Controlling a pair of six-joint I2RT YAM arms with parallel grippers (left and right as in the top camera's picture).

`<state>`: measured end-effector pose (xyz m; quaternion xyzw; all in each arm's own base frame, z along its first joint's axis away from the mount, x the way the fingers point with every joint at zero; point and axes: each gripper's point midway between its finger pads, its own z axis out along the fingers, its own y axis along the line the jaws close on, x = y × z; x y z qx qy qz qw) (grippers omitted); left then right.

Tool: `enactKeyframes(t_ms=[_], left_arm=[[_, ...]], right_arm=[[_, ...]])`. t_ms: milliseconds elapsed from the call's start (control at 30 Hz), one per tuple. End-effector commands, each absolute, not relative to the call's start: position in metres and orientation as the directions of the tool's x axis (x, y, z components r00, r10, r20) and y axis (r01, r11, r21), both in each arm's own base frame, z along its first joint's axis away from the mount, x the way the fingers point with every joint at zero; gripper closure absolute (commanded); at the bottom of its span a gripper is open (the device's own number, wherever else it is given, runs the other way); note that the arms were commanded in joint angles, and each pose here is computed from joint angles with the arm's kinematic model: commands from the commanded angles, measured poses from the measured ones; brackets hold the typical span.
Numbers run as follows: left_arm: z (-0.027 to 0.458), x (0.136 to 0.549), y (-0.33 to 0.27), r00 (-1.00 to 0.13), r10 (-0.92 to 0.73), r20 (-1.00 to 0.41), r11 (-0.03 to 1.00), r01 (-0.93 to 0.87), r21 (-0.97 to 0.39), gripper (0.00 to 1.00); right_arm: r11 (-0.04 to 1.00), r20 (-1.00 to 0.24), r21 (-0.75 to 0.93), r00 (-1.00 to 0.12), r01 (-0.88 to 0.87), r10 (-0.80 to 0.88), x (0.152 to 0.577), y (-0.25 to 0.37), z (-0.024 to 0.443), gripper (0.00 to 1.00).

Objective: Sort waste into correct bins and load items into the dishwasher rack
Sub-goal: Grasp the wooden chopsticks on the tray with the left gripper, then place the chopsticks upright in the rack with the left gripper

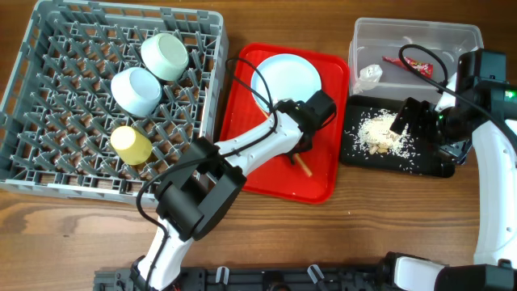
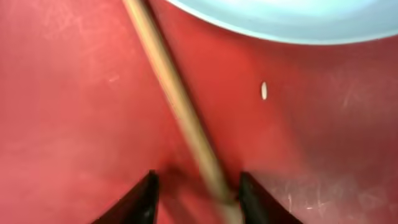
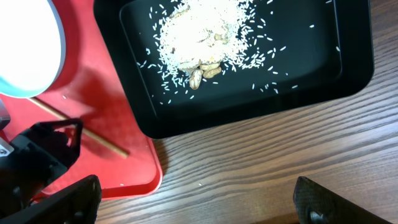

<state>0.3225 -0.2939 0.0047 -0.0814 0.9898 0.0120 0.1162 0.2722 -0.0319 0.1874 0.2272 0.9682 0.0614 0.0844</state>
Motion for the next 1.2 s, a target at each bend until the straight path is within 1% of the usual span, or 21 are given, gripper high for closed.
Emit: enactKeyframes(t_ms=[0,67,200,233,267,367,567,667,733,767,833,867,900,967,1067,1167], left_arm=[[-0.013,0.310,-0.287,-0.973,-0.158,-0.169,0.985,-0.168,0.044,0.71],[-0.014,0.303,-0.291,-0.979,-0.160,-0.124,0.986,-0.164,0.024,0.76],[-0.016,0.290,-0.294,-0.986,-0.160,-0.053,0.987,-0.160,0.013,0.79],[-0.016,0.287,-0.293,-0.986,-0.160,-0.041,0.987,-0.161,0.013,0.81],[-0.016,0.286,-0.292,-0.986,-0.160,-0.037,0.987,-0.161,0.018,0.87],[-0.016,0.284,-0.290,-0.987,-0.159,-0.030,0.987,-0.160,0.030,0.96],[-0.008,0.284,-0.287,-0.986,-0.164,-0.031,0.986,-0.165,0.030,0.96],[0.024,0.301,-0.277,-0.978,-0.184,-0.100,0.983,-0.184,-0.004,0.96],[0.063,0.315,-0.271,-0.977,-0.139,-0.161,0.989,-0.129,-0.070,0.96],[0.089,0.325,-0.264,-0.974,-0.077,-0.214,0.993,-0.057,-0.100,0.96],[0.125,0.338,-0.248,-0.956,-0.014,-0.293,0.992,0.024,-0.126,0.96],[0.149,0.347,-0.231,-0.938,0.020,-0.347,0.989,0.069,-0.130,0.96],[0.160,0.351,-0.220,-0.928,0.027,-0.371,0.989,0.080,-0.128,0.96],[0.185,0.363,-0.176,-0.909,0.031,-0.416,0.991,0.080,-0.102,0.96],[0.184,0.368,-0.125,-0.921,0.060,-0.386,0.996,0.079,-0.033,0.96],[0.172,0.375,-0.100,-0.931,0.072,-0.357,0.997,0.078,-0.001,0.96]], right_arm=[[0.897,-0.147,0.173,-0.890,0.407,0.432,0.271,-0.029,0.191,0.00],[0.898,-0.147,0.172,-0.890,0.406,0.431,0.271,-0.029,0.191,0.00],[0.900,-0.149,0.172,-0.892,0.401,0.426,0.271,-0.029,0.191,0.00],[0.900,-0.148,0.171,-0.892,0.401,0.426,0.271,-0.029,0.191,0.01],[0.900,-0.148,0.172,-0.892,0.401,0.426,0.271,-0.029,0.191,0.00],[0.900,-0.147,0.172,-0.893,0.401,0.426,0.271,-0.029,0.191,0.00],[0.901,-0.145,0.170,-0.894,0.400,0.424,0.270,-0.029,0.191,0.00],[0.906,-0.147,0.168,-0.899,0.388,0.412,0.270,-0.029,0.191,0.00],[0.906,-0.148,0.169,-0.899,0.388,0.413,0.270,-0.029,0.191,0.00],[0.906,-0.148,0.169,-0.899,0.388,0.412,0.271,-0.029,0.191,0.00],[0.906,-0.148,0.169,-0.899,0.388,0.412,0.270,-0.029,0.191,0.00],[0.906,-0.147,0.174,-0.900,0.385,0.411,0.271,-0.028,0.191,0.00],[0.907,-0.144,0.189,-0.903,0.377,0.406,0.271,-0.026,0.192,0.00],[0.916,-0.146,0.288,-0.933,0.279,0.330,0.275,-0.006,0.196,0.00],[0.906,-0.154,0.328,-0.931,0.267,0.330,0.280,0.000,0.199,0.01],[0.897,-0.155,0.360,-0.931,0.258,0.330,0.282,0.005,0.200,0.03]])
